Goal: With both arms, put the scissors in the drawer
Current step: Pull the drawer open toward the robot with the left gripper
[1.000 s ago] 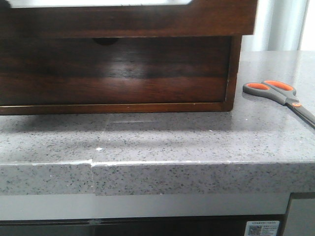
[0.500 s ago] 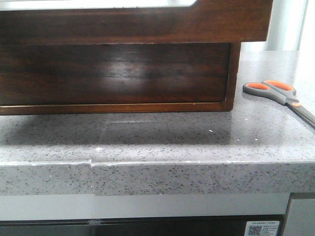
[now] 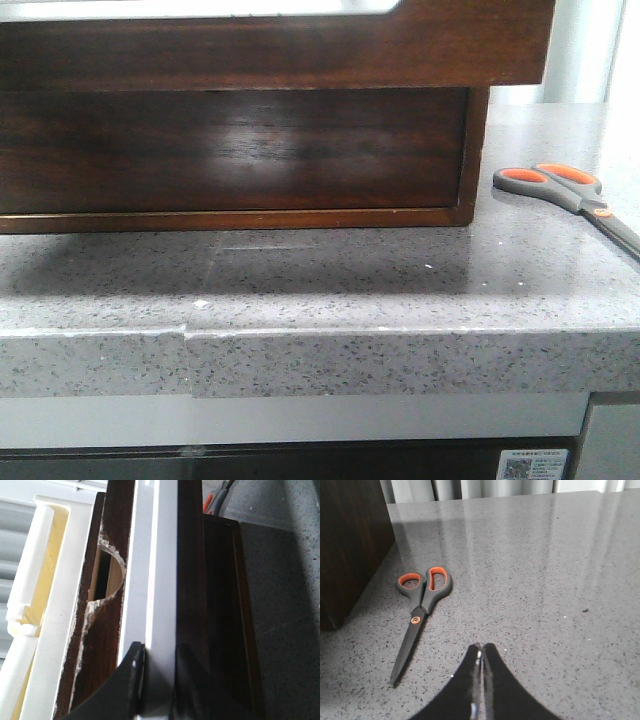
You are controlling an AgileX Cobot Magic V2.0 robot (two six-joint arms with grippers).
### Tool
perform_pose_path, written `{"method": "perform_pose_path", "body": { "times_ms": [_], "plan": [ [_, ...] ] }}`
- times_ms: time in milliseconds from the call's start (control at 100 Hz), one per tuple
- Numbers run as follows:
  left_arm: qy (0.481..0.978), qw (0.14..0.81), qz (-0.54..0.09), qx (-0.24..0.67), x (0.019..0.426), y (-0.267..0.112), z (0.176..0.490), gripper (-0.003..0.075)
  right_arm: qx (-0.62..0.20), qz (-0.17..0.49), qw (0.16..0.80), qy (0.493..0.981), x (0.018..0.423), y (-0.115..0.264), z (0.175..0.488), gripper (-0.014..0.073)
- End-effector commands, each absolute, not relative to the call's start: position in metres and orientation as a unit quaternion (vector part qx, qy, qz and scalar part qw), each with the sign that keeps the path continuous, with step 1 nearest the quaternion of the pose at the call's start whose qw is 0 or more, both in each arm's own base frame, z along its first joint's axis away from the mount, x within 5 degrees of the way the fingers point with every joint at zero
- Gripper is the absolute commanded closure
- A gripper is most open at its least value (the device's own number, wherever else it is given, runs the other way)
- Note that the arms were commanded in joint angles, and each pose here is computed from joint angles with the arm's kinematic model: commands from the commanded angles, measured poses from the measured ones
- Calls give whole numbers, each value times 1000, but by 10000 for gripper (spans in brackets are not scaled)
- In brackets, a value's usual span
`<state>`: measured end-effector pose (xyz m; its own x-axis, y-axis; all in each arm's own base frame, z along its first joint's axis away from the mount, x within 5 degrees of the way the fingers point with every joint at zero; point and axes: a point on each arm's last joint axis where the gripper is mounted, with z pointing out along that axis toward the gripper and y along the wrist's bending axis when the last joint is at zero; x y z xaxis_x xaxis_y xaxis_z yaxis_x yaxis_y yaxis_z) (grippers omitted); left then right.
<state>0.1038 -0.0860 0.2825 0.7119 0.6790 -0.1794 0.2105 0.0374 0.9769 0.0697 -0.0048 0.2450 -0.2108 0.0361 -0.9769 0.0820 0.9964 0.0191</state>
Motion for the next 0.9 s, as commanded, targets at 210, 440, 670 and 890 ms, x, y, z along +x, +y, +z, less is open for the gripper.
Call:
{"method": "perform_pose_path", "body": {
  "times_ms": [210,440,670,890],
  "plan": [
    [332,685,114,639,97,-92,294,657,37,-23,660,750,72,-6,262,643],
    [346,697,101,620,98,-92,297,414,37,-23,660,750,72,-6,262,643],
    [329,706,85,622,94,-95,298,405,37,-23,660,750,72,-6,262,643],
    [313,763,9,565,87,-97,313,406,37,-23,660,750,72,-6,262,643]
  ]
}}
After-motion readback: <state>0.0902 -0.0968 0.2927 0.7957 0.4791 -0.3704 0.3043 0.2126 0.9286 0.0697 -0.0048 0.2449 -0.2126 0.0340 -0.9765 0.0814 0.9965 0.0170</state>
